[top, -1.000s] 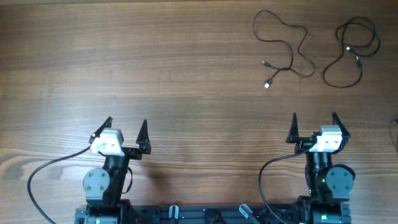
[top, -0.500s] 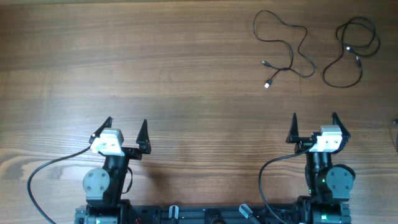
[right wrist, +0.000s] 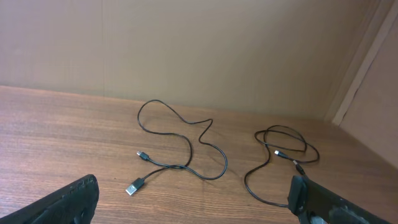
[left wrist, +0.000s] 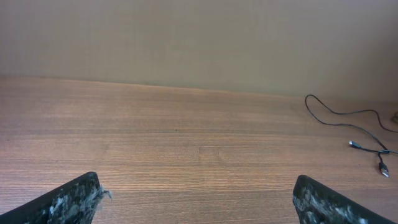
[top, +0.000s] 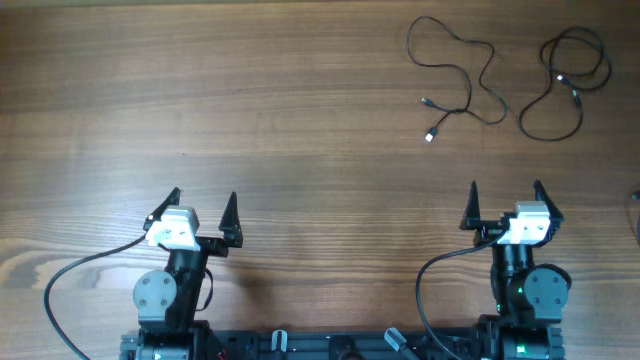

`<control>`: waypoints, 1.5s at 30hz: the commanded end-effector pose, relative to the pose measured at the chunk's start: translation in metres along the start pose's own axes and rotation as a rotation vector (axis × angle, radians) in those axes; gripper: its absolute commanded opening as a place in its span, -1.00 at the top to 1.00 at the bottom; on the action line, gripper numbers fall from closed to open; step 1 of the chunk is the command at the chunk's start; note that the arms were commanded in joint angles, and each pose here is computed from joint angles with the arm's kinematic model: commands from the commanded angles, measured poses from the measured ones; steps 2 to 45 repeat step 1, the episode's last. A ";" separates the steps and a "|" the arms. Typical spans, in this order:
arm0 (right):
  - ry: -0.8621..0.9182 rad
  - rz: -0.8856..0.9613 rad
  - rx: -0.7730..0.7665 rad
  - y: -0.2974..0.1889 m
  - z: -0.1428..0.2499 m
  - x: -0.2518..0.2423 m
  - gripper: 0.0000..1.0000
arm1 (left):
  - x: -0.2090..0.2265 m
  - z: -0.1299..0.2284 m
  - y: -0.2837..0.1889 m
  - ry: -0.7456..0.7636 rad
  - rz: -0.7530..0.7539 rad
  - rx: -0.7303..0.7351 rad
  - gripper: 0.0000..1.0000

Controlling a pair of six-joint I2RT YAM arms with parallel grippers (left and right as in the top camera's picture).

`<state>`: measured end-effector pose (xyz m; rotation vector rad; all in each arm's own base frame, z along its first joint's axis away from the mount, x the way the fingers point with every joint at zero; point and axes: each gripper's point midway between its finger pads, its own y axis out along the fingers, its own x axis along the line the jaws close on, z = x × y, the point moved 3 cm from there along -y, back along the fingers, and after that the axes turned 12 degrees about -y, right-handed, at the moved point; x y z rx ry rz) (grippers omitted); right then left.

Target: Untangle cables

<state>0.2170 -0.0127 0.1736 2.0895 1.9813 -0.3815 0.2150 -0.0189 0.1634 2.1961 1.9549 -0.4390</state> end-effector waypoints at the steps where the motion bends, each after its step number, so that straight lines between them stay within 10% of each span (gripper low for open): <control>1: -0.012 -0.013 -0.017 -0.001 -0.003 0.002 -1.00 | 0.005 0.002 0.000 0.018 -0.021 -0.005 -1.00; 45: -0.012 -0.013 -0.017 -0.001 -0.003 0.002 -1.00 | 0.005 0.002 0.000 0.018 -0.021 -0.005 -1.00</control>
